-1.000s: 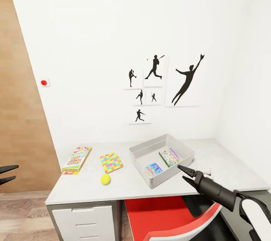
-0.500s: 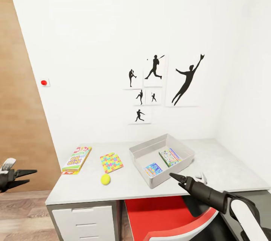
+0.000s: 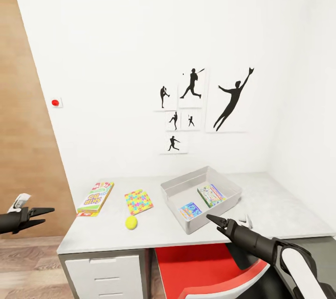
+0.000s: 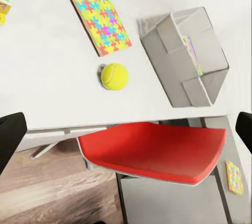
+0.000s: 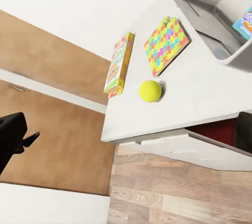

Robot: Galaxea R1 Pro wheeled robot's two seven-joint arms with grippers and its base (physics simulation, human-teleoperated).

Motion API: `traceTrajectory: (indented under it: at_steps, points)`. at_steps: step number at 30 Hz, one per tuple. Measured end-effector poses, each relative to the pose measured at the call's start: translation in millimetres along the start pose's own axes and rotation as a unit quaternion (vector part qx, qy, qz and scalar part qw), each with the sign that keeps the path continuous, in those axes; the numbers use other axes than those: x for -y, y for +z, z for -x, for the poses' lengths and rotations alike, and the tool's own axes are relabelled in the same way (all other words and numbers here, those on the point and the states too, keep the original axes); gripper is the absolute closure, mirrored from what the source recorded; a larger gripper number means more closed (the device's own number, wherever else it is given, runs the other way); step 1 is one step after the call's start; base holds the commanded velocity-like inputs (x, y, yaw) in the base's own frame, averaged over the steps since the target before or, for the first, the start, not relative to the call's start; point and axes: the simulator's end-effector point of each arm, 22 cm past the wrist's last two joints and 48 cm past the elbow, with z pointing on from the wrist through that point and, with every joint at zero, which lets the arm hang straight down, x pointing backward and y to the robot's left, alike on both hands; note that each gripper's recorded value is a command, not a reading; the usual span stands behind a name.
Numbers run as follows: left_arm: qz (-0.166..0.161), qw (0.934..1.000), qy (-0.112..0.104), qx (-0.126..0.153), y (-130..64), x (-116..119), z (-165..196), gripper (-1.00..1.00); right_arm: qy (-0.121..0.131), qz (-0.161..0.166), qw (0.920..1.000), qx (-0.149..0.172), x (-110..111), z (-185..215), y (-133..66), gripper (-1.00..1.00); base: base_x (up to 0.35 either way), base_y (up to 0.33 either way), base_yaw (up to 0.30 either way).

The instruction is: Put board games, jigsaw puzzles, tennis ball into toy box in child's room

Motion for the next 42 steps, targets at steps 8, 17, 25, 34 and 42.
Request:
traceTrajectory:
  at_steps: [8, 17, 25, 34, 42]
  points:
    - [-0.027, 0.9996, 0.001, 0.001, -2.8, 13, 1, -1.0, -0.002, 0.003, 1.0, 0.002, -3, 1, -0.9, -1.0, -0.16, 0.076, 0.207]
    - [-0.032, 0.9995, 0.004, 0.005, -5.5, 18, 2, -1.0, -0.005, 0.005, 1.0, 0.004, -6, 3, -2.6, -1.0, -0.178, 0.188, 0.24]
    - [-0.033, 0.9994, 0.006, 0.007, -7.3, 20, 3, -1.0, -0.009, 0.007, 0.9999, -0.001, -10, -2, -0.8, -1.0, -0.036, 0.24, 0.267]
    - [-0.033, 0.9994, 0.008, 0.007, -8.2, 21, 4, -1.0, -0.012, 0.009, 0.9999, -0.007, -14, -7, 1.6, -1.0, 0.124, 0.25, 0.284]
    - [-0.033, 0.9992, 0.02, 0.01, -8.3, 21, 4, -1.0, -0.013, 0.009, 0.9999, -0.007, -14, -7, 1.7, -1.0, 0.246, 0.22, 0.289]
